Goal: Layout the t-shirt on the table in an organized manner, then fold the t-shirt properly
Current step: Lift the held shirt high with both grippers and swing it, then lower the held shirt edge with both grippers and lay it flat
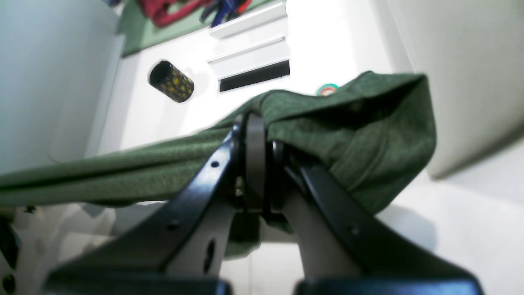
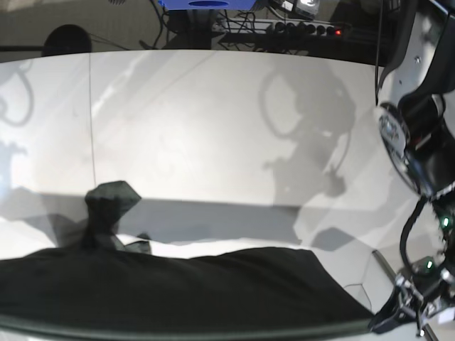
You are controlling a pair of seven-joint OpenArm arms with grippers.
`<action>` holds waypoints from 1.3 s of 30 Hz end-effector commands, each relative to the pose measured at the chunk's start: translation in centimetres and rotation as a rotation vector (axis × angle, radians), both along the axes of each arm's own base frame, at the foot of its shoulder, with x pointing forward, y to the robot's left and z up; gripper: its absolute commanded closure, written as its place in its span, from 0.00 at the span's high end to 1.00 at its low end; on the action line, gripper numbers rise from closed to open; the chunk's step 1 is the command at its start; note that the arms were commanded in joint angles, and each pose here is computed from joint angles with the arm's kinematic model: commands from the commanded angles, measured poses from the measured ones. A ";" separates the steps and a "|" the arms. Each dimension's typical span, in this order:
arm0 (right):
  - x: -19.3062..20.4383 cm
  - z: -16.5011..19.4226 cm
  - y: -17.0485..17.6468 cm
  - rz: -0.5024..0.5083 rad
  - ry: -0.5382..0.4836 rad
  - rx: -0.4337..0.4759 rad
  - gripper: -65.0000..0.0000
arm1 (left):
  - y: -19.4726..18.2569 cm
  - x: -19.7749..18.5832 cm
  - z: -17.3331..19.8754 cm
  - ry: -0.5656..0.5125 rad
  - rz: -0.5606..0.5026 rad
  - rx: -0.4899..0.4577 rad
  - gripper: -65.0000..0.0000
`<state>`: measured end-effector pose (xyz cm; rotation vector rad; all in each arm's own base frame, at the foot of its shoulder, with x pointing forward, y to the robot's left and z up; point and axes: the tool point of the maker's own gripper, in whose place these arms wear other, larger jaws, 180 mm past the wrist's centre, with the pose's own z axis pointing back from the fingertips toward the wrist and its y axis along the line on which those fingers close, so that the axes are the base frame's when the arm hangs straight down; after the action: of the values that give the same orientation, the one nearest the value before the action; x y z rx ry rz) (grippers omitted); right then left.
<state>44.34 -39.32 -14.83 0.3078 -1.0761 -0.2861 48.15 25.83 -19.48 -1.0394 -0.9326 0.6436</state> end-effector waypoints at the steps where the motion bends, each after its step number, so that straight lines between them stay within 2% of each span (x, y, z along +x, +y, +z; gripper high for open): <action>1: -0.6 2.6 -2.0 -0.055 -0.066 -0.037 0.00 | 1.8 0.3 3.3 -0.094 0.057 0.025 0.00; 6: -4.1 0.8 -3.6 -0.107 -0.032 -0.049 0.00 | 2.0 -2.3 0.7 -0.057 0.060 0.099 0.00; 13: -8.9 -4.5 -4.2 -0.163 0.063 -0.004 0.00 | 0.6 -6.8 -3.6 0.040 -0.015 0.175 0.00; 18: -12.4 -8.8 -3.1 -0.191 0.137 0.035 0.00 | -0.2 -9.4 -5.8 0.073 -0.045 0.131 0.00; 25: -16.4 -14.0 -1.3 -0.230 0.224 0.110 0.00 | 0.9 -12.8 -8.8 0.163 -0.056 0.132 0.00; 39: -23.0 -21.8 2.0 -0.259 0.409 0.216 0.00 | 0.8 -20.3 -16.1 0.393 -0.080 0.122 0.00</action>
<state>20.55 -35.92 -38.25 0.3156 -0.6172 -0.6816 27.02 25.85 -37.04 -0.7999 -0.5279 0.7034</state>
